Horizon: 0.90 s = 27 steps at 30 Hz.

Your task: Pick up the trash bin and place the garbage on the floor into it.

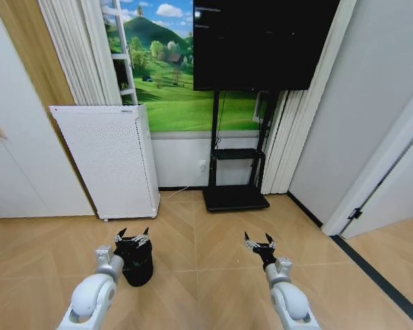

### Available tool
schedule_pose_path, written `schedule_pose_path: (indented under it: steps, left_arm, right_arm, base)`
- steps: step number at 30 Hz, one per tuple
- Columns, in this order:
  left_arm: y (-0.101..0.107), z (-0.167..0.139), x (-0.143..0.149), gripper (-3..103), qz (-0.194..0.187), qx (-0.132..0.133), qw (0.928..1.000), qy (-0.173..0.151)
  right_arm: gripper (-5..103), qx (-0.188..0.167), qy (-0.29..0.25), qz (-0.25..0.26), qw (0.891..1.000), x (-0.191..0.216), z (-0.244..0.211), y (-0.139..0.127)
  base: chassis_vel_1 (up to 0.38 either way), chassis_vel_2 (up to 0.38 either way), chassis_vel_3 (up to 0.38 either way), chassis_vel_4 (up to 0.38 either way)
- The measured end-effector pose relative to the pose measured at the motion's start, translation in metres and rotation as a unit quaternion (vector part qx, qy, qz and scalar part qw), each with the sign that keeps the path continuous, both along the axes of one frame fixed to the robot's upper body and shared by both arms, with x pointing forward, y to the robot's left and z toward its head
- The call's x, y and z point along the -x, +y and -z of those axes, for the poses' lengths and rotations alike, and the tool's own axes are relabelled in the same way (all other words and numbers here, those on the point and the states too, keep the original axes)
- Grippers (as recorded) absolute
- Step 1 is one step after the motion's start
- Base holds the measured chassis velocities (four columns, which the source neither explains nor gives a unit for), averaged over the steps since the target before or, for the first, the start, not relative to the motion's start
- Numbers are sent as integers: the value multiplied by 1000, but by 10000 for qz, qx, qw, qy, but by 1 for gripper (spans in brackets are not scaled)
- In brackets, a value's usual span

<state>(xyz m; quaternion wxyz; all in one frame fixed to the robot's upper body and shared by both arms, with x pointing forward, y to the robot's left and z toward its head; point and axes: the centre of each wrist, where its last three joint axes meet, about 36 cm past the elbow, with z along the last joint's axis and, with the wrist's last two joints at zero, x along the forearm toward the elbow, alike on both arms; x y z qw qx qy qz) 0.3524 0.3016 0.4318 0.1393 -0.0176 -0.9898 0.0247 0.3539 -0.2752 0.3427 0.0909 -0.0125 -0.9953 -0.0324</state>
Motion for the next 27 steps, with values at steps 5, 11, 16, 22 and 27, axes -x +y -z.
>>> schedule_pose_path:
  steps: [5,11,16,22,27]
  left_arm:
    - [1,0,-1,100,-19,-8,10000,10]
    - [3,3,-2,100,-64,-12,10000,50]
    - [1,3,-4,100,-85,28,10000,23]
    - [-1,3,-5,100,-69,44,10000,11]
    - [-2,3,-6,100,-56,45,10000,-3]
  right_arm:
    - [100,-36,-3,-44,10000,-4,1,0]
    - [100,-54,-19,-94,9999,-6,0,0]
    - [100,-42,-28,-108,9999,-6,-2,0]
    - [100,-23,-35,-99,9999,-4,-3,-1]
    - [100,-13,-17,-75,10000,-1,-3,-2]
  base:
    - [0,0,0,0]
    - [0,0,0,0]
    - [0,0,0,0]
    - [0,0,0,0]
    - [0,0,0,0]
